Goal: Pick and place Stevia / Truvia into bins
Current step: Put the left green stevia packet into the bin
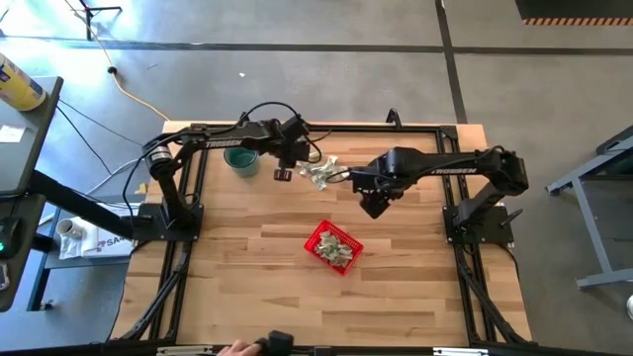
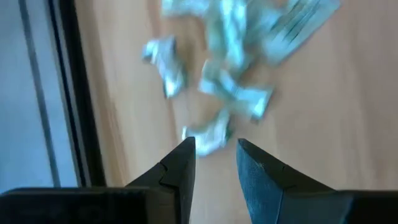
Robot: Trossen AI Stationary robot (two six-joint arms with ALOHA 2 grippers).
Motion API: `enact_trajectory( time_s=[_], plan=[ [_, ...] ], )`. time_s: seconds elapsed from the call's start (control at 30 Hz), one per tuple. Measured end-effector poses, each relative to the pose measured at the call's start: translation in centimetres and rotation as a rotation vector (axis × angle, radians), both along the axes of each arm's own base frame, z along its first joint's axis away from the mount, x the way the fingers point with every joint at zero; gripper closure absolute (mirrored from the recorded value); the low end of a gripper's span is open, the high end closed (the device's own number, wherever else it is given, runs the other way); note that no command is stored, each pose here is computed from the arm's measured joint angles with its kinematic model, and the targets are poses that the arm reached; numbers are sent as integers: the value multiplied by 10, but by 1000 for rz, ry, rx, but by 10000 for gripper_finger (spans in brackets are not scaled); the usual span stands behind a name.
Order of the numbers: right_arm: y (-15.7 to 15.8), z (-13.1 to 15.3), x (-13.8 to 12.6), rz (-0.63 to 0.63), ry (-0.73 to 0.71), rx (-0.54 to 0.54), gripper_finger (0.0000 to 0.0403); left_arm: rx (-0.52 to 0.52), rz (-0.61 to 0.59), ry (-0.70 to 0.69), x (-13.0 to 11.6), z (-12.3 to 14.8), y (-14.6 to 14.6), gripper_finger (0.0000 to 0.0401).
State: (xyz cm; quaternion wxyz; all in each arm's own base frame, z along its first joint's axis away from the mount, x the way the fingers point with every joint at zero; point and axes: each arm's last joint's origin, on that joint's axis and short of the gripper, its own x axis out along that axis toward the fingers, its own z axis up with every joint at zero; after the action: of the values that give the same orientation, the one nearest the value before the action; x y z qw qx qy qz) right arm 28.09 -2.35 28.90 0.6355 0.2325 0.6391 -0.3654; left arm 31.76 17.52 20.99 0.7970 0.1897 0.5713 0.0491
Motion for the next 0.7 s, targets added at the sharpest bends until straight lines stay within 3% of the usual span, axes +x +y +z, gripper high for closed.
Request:
enact_trajectory(
  time_s=[0.13,0.23,0.4,0.5,0.6,0.7],
  plan=[
    [0,-3,-6,58,-37,-3,167,-79,-66,-59,-1,0,6,251],
    [0,-2,-9,71,-76,-37,167,-70,-83,-47,-4,-5,14,251],
    [-2,5,-11,103,-120,-113,167,-117,66,-45,-10,-14,28,251],
    [-6,9,-12,123,-145,-118,167,-32,125,-1,-10,-17,31,251],
    [-11,10,-12,124,-153,-122,167,123,231,9,-4,-12,30,251],
    [-16,10,-13,136,-145,-124,167,166,285,28,-3,-12,25,251]
  ],
)
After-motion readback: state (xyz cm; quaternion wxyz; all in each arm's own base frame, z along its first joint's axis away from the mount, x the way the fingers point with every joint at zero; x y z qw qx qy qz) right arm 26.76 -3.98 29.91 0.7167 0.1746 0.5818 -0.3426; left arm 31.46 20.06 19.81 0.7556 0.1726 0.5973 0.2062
